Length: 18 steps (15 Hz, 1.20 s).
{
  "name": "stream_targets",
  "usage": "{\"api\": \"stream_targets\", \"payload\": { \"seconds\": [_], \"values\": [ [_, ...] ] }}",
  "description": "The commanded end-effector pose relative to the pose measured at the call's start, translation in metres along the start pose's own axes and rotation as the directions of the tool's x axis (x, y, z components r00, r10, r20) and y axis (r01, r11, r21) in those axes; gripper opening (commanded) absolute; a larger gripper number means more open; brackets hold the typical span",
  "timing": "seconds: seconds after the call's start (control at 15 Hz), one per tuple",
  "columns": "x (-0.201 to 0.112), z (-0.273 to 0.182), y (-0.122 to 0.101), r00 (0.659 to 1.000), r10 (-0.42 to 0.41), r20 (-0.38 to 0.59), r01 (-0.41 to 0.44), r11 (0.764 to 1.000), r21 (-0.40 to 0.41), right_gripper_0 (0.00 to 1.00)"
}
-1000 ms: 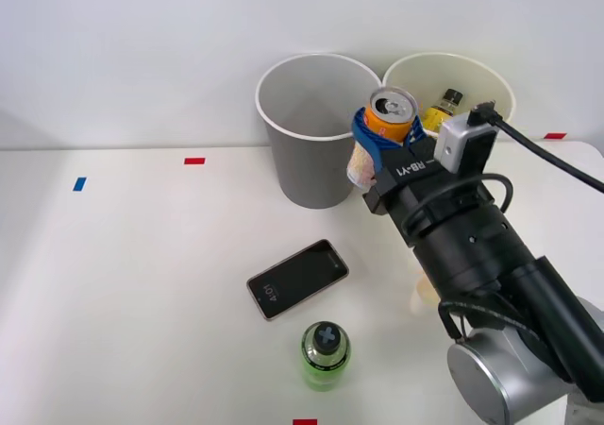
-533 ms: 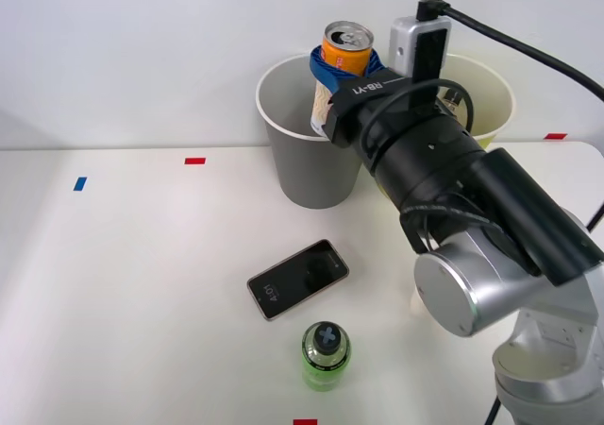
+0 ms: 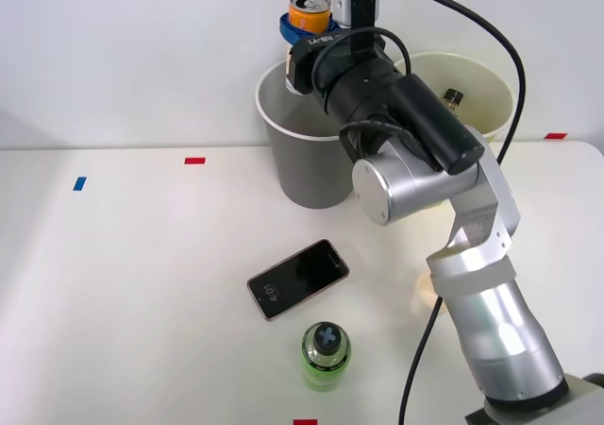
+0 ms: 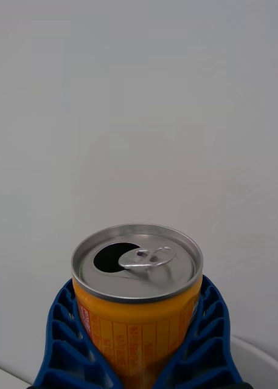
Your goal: Put cans in the gray bin, plastic bottles in the light green bin
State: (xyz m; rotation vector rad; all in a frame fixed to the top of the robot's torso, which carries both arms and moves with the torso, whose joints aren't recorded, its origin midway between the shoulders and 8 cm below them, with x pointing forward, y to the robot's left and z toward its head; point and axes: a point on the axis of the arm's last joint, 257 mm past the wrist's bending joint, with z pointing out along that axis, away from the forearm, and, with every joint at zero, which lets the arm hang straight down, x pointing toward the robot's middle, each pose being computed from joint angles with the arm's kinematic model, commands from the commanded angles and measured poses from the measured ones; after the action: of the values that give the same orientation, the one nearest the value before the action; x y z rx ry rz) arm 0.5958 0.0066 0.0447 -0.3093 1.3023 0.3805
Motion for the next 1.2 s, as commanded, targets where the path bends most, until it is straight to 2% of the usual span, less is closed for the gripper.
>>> {"api": "stream_targets", "payload": {
  "seconds": [0.07, 0.13, 0.27, 0.33, 0.4, 0.47, 0.67, 0.8, 1.2],
  "values": [
    [0.007, 0.010, -0.013, 0.999, -0.040, -0.024, 0.041, 0.999, 0.019, 0.00],
    [0.008, 0.009, -0.014, 0.999, -0.043, -0.024, 0.044, 0.999, 0.020, 0.00],
    [0.008, 0.009, -0.015, 0.999, -0.047, -0.025, 0.048, 0.999, 0.025, 0.39],
    [0.008, 0.009, -0.017, 0.998, -0.051, -0.027, 0.051, 0.998, 0.025, 0.67],
    [0.007, 0.009, -0.016, 0.998, -0.055, -0.022, 0.055, 0.998, 0.021, 0.88],
    [0.006, 0.008, -0.017, 0.998, -0.067, -0.014, 0.067, 0.998, 0.018, 0.99],
    [-0.005, 0.004, -0.012, 0.993, -0.110, 0.041, 0.110, 0.994, -0.009, 1.00],
    [-0.013, -0.014, -0.011, 0.988, -0.137, 0.071, 0.139, 0.990, -0.025, 1.00],
    [-0.020, -0.117, -0.013, 0.986, -0.128, 0.110, 0.131, 0.991, -0.025, 1.00]
  ]
}}
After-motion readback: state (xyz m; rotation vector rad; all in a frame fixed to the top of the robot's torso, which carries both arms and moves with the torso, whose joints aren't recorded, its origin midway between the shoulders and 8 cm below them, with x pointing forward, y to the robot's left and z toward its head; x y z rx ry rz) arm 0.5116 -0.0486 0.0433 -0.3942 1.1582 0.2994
